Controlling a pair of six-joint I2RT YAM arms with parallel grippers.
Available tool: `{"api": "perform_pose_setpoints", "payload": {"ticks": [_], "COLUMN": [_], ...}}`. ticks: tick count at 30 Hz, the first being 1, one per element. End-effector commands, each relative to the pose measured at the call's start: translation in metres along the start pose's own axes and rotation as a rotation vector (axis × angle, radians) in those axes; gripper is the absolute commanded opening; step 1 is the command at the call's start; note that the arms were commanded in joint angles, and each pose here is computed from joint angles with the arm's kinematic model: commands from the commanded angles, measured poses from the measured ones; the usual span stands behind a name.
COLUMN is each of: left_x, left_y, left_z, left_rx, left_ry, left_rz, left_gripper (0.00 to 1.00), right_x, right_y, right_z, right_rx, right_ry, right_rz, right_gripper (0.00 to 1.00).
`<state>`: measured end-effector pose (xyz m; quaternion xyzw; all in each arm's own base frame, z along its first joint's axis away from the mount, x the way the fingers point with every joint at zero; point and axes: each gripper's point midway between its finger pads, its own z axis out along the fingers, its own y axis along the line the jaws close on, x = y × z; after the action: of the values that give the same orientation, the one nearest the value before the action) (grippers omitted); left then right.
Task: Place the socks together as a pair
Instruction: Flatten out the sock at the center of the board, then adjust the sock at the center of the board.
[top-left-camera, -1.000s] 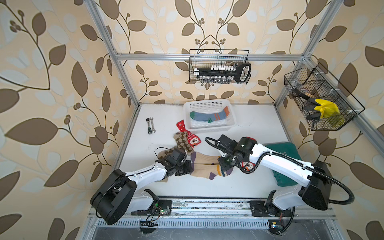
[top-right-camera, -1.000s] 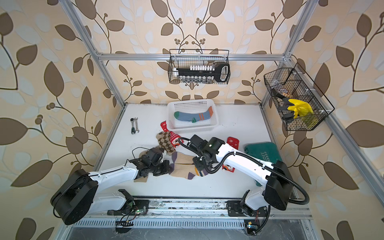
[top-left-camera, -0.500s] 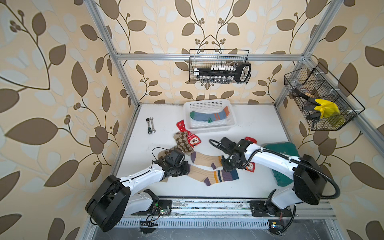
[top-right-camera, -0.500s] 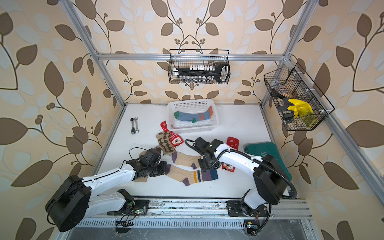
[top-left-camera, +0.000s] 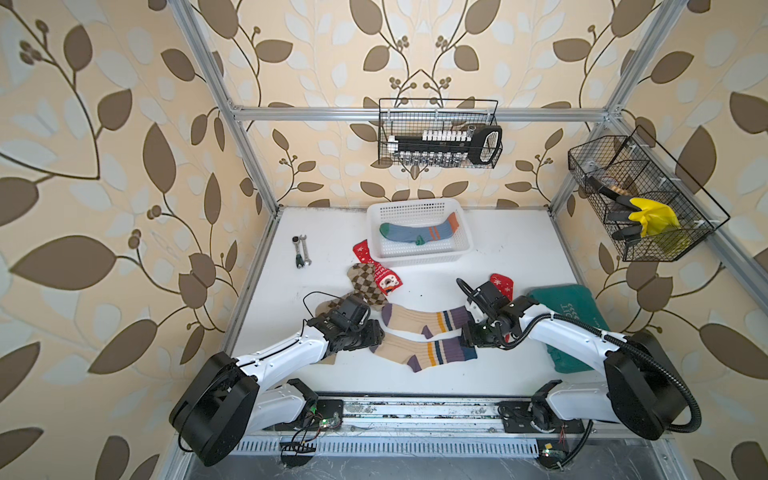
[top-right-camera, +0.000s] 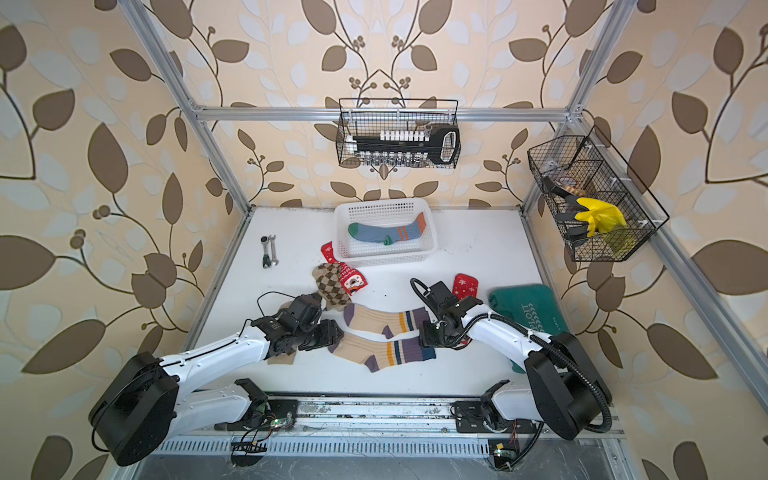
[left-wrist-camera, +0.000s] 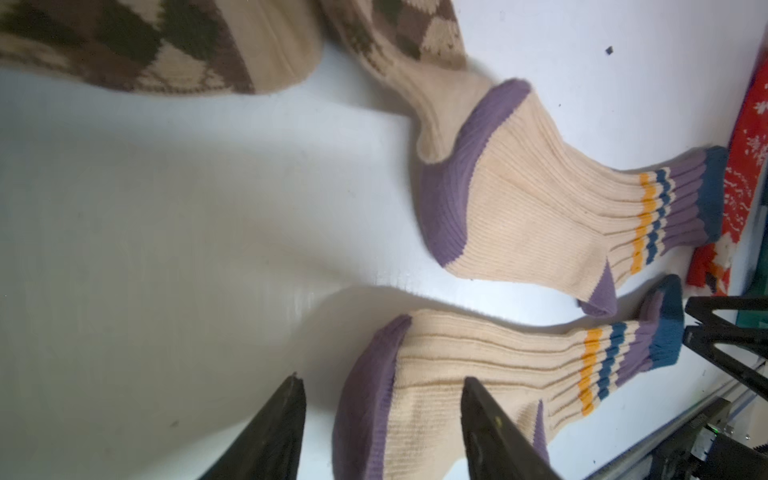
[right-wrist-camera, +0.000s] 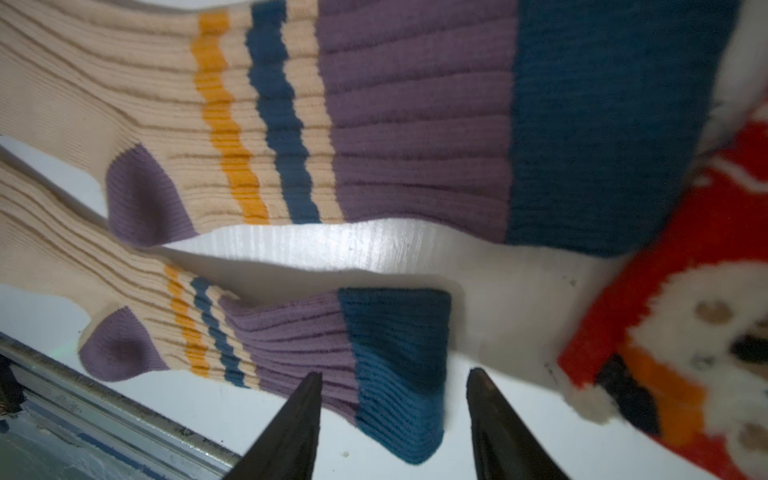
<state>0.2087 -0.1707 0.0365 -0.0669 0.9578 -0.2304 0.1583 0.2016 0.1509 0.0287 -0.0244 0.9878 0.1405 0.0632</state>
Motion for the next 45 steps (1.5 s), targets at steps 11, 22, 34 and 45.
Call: {"api": "perform_pose_setpoints", "payload": {"ticks": [11,22,34,45], "left_x": [-0.066,-0.081,-0.091,-0.067], "left_y": [-0.034,-0.027,-0.010,-0.001], "left_z": [0.003,0.037,0.032,-0.006], "left_rx": [-0.035,-0.035,-0.008,-0.028], "left_ry": [-0.085,0.018,0.027,0.005], "left_rz": [0.069,0.035,-0.026,0.007], "left_gripper": [0.62,0.23,0.14,0.54], "right_x": [-0.026,-0.038,-0.016,-0.015], "right_y": [-0.018,-0.036,-0.019,-0.022], "right_z": [0.001,-0.015,-0.004,0.000], "right_rx": [-0.069,-0.137,-0.267,-0.215], "right_ry": [-0.077,-0.160,-0.096,-0.112], "right_rz": [0.106,0.209,0.241,0.225], "right_gripper": [0.07,0.07,0.04,0.14]}}
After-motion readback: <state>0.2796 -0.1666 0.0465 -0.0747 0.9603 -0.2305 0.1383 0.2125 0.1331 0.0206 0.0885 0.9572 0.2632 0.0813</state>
